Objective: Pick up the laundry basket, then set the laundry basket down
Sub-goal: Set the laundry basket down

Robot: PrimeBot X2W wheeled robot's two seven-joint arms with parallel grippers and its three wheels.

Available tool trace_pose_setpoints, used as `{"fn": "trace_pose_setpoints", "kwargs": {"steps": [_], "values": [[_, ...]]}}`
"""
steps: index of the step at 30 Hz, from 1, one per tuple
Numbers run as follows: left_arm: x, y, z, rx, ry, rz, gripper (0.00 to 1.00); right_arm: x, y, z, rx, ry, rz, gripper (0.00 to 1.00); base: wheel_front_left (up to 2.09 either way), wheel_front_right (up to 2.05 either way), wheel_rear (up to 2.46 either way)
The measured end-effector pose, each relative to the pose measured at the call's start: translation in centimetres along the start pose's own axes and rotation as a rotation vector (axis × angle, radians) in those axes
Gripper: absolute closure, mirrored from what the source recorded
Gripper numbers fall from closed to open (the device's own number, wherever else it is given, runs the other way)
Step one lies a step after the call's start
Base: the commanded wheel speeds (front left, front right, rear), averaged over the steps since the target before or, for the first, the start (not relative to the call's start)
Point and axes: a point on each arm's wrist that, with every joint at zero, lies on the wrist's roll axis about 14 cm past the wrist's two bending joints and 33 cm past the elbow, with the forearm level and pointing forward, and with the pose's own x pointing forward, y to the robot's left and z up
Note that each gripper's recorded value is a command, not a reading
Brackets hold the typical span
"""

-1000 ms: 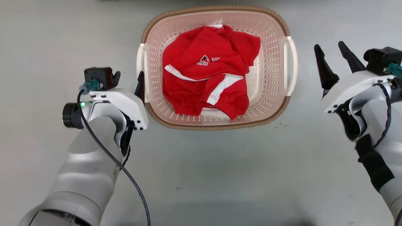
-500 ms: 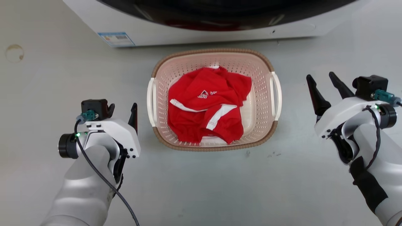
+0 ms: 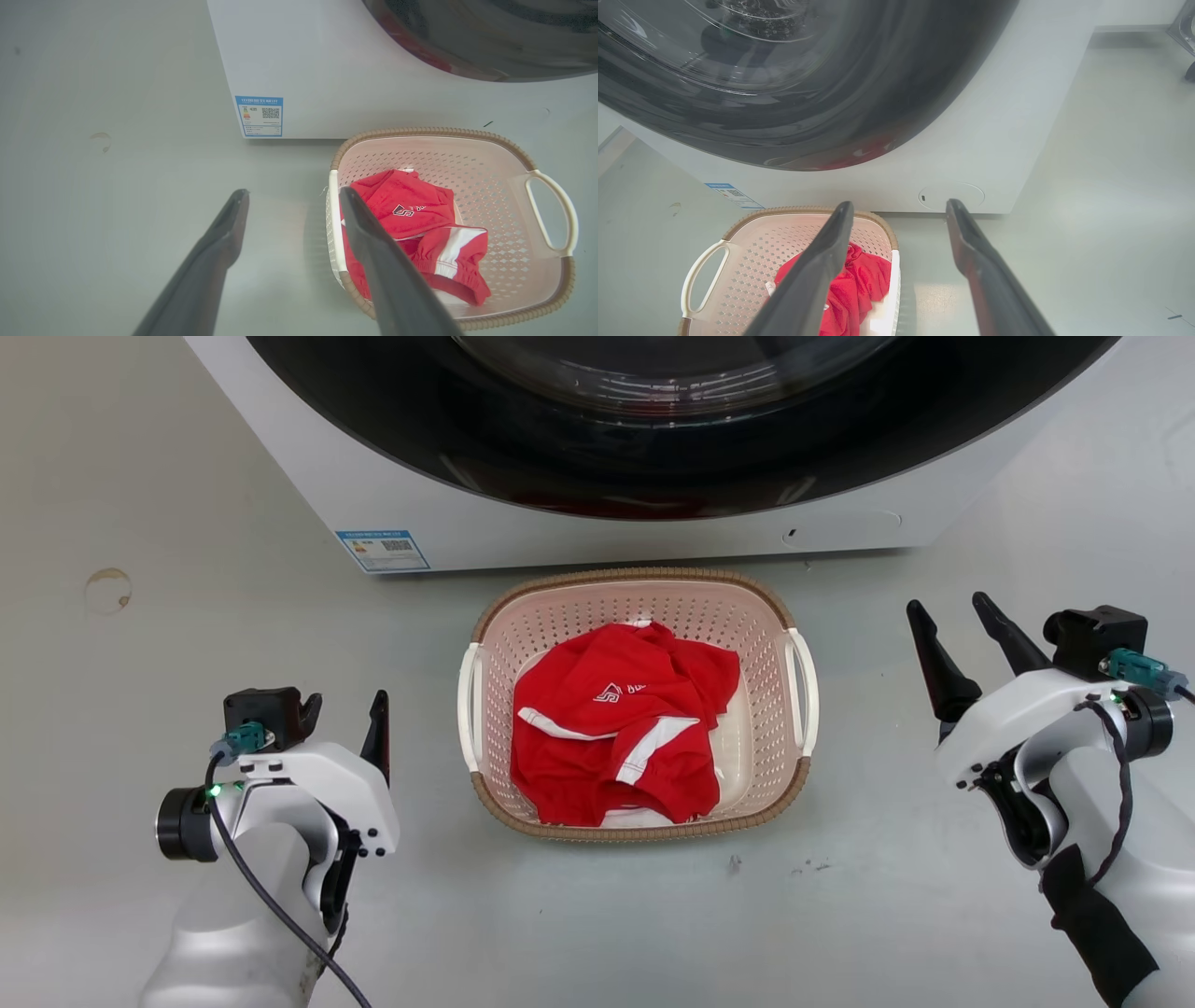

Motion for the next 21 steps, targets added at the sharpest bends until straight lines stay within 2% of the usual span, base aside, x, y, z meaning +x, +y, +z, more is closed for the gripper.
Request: {"fn": "trace_pose_setpoints", "kwargs": {"steps": [21], "values": [[-6.8,0.8,3.2,0.014,-0.187,0.011,0.0,-6.0,1.9,4.6,-0.058,-0.158,0.031,0.0,0.0,0.0,0.0]]}}
